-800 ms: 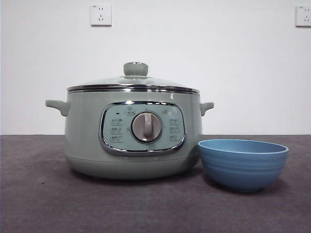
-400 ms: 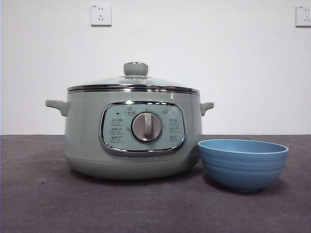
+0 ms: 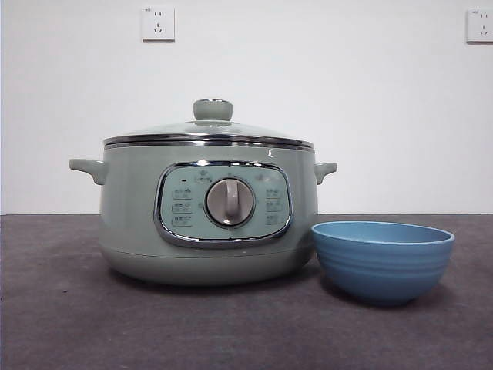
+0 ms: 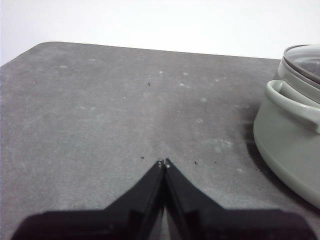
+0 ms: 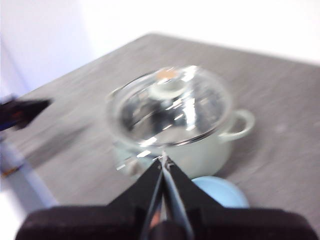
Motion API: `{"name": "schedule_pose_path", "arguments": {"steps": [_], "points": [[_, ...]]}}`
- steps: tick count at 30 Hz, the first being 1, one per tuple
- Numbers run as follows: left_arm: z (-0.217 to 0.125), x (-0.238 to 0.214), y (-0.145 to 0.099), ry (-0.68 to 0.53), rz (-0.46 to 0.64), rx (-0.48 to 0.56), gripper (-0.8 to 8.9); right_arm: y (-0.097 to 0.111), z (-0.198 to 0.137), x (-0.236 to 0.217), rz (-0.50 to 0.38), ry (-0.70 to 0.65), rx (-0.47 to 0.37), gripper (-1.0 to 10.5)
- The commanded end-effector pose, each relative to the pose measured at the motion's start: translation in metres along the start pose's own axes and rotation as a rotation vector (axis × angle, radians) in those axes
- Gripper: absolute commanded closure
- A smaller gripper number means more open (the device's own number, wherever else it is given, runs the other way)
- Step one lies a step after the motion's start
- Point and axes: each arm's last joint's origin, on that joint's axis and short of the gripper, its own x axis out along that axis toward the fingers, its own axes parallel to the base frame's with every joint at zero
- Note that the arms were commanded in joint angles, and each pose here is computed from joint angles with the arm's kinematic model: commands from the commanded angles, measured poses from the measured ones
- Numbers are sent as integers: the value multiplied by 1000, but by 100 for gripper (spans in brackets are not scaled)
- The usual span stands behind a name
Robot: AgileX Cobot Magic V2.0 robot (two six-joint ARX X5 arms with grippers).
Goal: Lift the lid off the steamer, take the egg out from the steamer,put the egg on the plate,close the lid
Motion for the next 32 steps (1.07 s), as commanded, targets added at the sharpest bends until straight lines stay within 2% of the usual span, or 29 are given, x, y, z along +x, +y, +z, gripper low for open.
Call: {"name": "schedule_pose_path", "arguments": {"steps": [1,4,7,11,16,23,32], "points": [[-4,1,1,6,4,-8,816,-10,-26,9,-74,-82,-14,945],[-4,1,1,6,3,-8,816,-17,-51,13,-140,-180,-43,945],[-4,1,1,6,4,-8,816,-23,-76,18,-218,-223,-51,945],[-4,1,1,6,4,-8,816,-32,-107,23,-388,-215,-25,945],[-4,1,1,6,4,-8,816,-38,-140,30,-507,-190,39,945],[-4,1,1,6,4,-8,816,-41,-174,40,-503,-140,146,945],[-4,1,1,6,4,-8,816,-42,-174,39,-528,-145,168,945]]}}
